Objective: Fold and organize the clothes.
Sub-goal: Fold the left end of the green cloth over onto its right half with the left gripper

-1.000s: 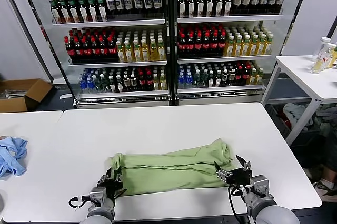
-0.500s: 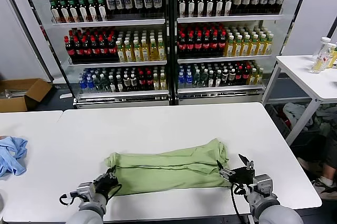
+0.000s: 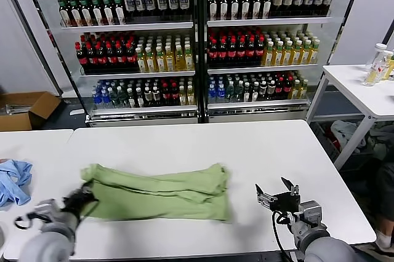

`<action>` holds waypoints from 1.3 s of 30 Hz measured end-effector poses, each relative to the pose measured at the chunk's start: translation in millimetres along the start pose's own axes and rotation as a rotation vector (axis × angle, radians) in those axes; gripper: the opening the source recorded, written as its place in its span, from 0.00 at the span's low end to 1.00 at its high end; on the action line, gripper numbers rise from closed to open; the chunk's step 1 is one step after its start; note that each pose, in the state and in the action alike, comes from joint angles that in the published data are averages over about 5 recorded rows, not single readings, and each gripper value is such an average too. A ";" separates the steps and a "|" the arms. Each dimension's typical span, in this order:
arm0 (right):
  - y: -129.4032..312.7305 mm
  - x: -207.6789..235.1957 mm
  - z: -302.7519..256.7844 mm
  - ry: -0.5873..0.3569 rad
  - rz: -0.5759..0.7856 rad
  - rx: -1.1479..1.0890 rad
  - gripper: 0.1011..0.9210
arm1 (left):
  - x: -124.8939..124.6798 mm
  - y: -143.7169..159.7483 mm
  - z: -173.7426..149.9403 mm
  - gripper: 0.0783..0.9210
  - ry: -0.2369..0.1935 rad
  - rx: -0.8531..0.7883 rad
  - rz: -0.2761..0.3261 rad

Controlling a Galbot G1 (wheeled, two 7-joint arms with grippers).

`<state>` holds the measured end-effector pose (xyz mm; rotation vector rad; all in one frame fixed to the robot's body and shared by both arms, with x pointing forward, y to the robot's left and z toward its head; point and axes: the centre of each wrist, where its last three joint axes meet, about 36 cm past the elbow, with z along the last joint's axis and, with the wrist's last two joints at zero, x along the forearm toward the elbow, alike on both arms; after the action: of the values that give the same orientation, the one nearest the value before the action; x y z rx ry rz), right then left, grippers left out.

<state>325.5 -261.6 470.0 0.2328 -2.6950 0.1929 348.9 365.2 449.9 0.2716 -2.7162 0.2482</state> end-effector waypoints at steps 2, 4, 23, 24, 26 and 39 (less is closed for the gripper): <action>0.7 -0.1 1.1 0.003 -0.001 -0.002 0.88 | 4.8 8.2 -14.5 0.02 -0.017 0.018 0.001; 1.6 -0.1 2.2 0.005 -0.002 -0.003 0.88 | 11.3 10.7 -26.6 0.02 -0.030 0.046 0.021; 2.1 4.0 4.4 0.008 -0.001 0.001 0.88 | 48.6 -81.2 -19.0 0.02 0.086 0.402 0.478; 2.1 4.0 4.2 0.008 -0.002 0.002 0.88 | 46.8 -85.8 -16.4 0.02 0.096 0.413 0.490; 1.8 3.8 3.8 0.007 -0.001 0.004 0.88 | 42.1 -94.5 -11.1 0.02 0.115 0.432 0.509; -3.1 1.3 5.7 0.012 0.011 0.003 0.88 | -3.5 -144.9 19.1 0.03 0.209 0.426 0.573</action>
<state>322.6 -265.7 465.8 0.2176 -2.6847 0.2012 377.5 221.9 450.6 -0.4078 -2.4451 0.9593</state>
